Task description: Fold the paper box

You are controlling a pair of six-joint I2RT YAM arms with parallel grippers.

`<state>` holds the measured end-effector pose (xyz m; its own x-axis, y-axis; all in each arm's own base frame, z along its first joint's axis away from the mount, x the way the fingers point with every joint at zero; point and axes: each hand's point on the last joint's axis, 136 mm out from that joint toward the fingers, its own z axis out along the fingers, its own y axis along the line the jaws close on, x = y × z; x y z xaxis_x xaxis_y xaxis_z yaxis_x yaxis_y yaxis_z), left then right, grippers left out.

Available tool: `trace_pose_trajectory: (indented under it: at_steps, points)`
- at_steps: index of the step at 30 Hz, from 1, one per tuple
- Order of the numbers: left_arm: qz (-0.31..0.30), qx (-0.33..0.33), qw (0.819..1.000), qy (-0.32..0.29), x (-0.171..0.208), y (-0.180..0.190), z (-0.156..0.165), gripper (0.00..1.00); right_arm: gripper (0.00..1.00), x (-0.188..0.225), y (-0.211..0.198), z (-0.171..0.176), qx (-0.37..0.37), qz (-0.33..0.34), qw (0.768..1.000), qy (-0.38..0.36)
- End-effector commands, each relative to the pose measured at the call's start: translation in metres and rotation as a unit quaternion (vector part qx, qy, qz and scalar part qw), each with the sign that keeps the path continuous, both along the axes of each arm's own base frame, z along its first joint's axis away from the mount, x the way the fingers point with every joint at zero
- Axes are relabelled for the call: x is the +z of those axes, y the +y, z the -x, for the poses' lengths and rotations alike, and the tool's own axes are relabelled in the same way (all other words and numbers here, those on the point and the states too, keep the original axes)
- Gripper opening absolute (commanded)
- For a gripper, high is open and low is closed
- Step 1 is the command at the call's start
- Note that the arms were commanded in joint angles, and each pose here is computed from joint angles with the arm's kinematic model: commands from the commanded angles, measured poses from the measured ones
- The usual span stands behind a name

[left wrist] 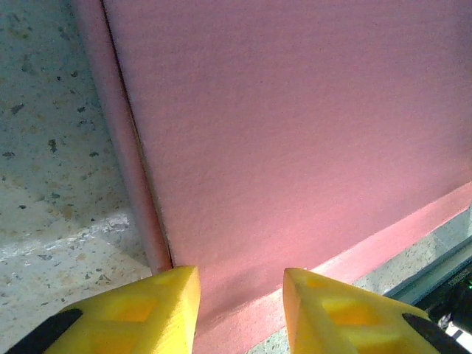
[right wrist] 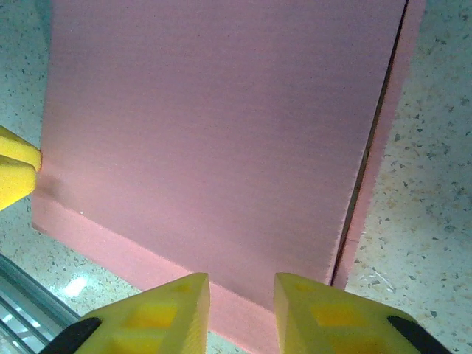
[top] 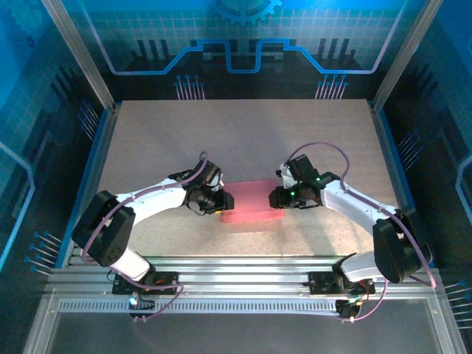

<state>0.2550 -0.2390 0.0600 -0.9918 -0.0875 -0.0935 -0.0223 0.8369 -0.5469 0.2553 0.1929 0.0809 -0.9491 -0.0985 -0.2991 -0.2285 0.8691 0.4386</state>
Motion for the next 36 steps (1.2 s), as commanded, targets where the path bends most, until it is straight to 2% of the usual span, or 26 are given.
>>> trace_pose_trajectory:
  at_steps: [1, 4, 6, 9, 12, 20, 36]
  points:
    - [-0.007, -0.003, 1.0, 0.007, 0.002, 0.003, 0.003, 0.36, 0.29, 0.005, 0.003, -0.001, 0.011, -0.001, 1.0, -0.005]
    - [0.008, 0.0, 1.0, -0.011, 0.016, -0.002, -0.003, 0.36, 0.29, -0.003, 0.004, 0.003, 0.012, -0.004, 1.0, 0.004]
    - [0.007, 0.002, 0.999, -0.036, 0.027, 0.0, -0.009, 0.4, 0.3, -0.004, 0.005, 0.004, 0.013, -0.008, 1.0, 0.004]
    - [0.018, -0.002, 0.997, -0.072, 0.04, -0.001, -0.014, 0.41, 0.32, 0.002, 0.008, 0.004, 0.017, -0.019, 1.0, -0.005]
    - [0.038, -0.006, 0.997, -0.073, 0.043, -0.007, -0.013, 0.41, 0.34, 0.011, 0.013, 0.003, 0.023, -0.036, 0.999, -0.018]
    - [0.035, -0.016, 0.998, -0.054, 0.026, -0.02, -0.012, 0.41, 0.35, 0.004, 0.014, 0.0, 0.021, -0.04, 0.999, -0.016]
    - [-0.042, -0.025, 0.998, -0.029, -0.018, -0.012, -0.004, 0.4, 0.35, -0.045, -0.001, 0.006, 0.002, 0.001, 1.0, 0.028]
